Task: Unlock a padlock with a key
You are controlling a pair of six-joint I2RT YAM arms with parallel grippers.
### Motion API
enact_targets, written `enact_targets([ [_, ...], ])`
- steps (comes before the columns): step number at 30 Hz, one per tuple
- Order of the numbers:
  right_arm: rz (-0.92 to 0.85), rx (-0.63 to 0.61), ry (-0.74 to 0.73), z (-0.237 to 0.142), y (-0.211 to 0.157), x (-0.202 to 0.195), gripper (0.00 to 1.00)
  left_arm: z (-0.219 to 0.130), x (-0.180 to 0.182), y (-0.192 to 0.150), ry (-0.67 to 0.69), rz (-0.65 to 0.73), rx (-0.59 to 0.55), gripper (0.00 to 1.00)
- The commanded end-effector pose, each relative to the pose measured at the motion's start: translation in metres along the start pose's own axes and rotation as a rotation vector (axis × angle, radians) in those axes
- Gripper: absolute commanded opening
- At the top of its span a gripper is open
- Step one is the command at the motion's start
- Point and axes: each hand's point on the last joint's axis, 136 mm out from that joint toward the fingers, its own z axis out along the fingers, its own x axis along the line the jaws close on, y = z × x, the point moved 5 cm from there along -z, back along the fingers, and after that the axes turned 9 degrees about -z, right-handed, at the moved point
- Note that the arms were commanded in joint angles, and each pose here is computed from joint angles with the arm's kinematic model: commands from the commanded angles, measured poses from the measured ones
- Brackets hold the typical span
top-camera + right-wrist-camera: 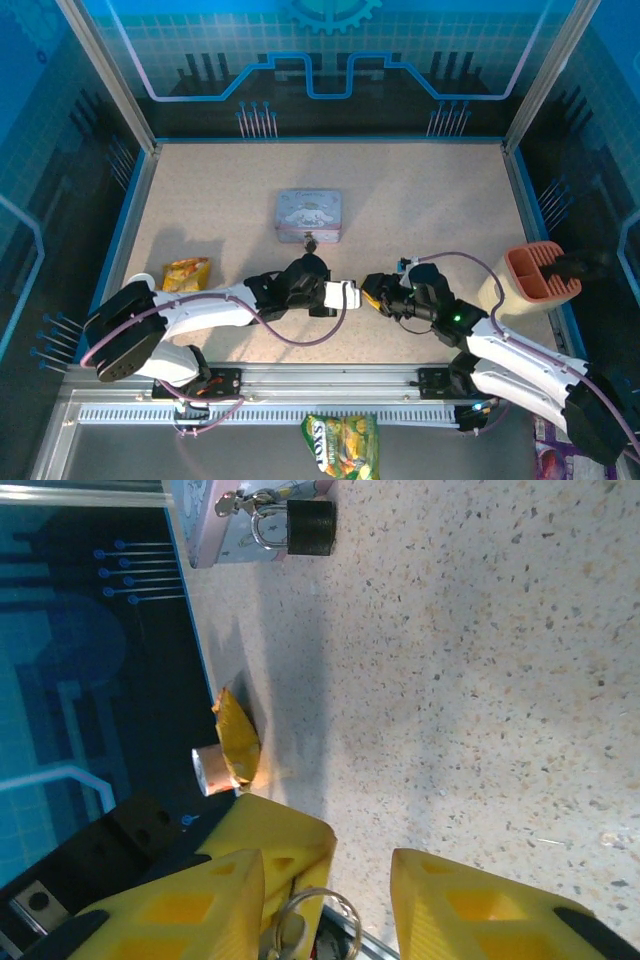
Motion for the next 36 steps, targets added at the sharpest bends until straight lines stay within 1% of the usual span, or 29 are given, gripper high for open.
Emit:
enact_targets([
  [1, 0.060, -0.029, 0.032, 0.001, 0.001, 0.001, 0.35, 0.005, 0.002, 0.004, 0.009, 0.026, 0.001, 0.00],
  [5, 0.062, -0.027, 0.032, 0.000, 0.000, 0.002, 0.32, 0.006, 0.003, 0.002, 0.029, 0.027, 0.013, 0.00],
  [10, 0.065, -0.020, 0.022, 0.001, -0.003, 0.003, 0.32, 0.011, 0.008, 0.001, 0.061, 0.034, 0.032, 0.00],
  [19, 0.095, -0.010, 0.038, 0.007, -0.005, 0.003, 0.29, 0.013, 0.010, 0.004, 0.070, 0.033, 0.021, 0.00],
  [22, 0.112, -0.003, 0.024, 0.010, -0.007, -0.002, 0.29, 0.013, 0.009, 0.007, 0.069, 0.032, 0.012, 0.00],
  [23, 0.109, -0.007, 0.043, 0.011, -0.006, 0.001, 0.29, 0.013, 0.009, 0.008, 0.069, 0.032, 0.010, 0.00],
  [30, 0.111, -0.027, 0.034, 0.012, -0.005, -0.003, 0.21, 0.013, 0.005, 0.009, 0.059, 0.036, 0.002, 0.00],
  [36, 0.084, -0.066, 0.018, 0.007, -0.001, -0.004, 0.10, 0.014, 0.005, 0.006, 0.066, 0.023, 0.007, 0.00],
])
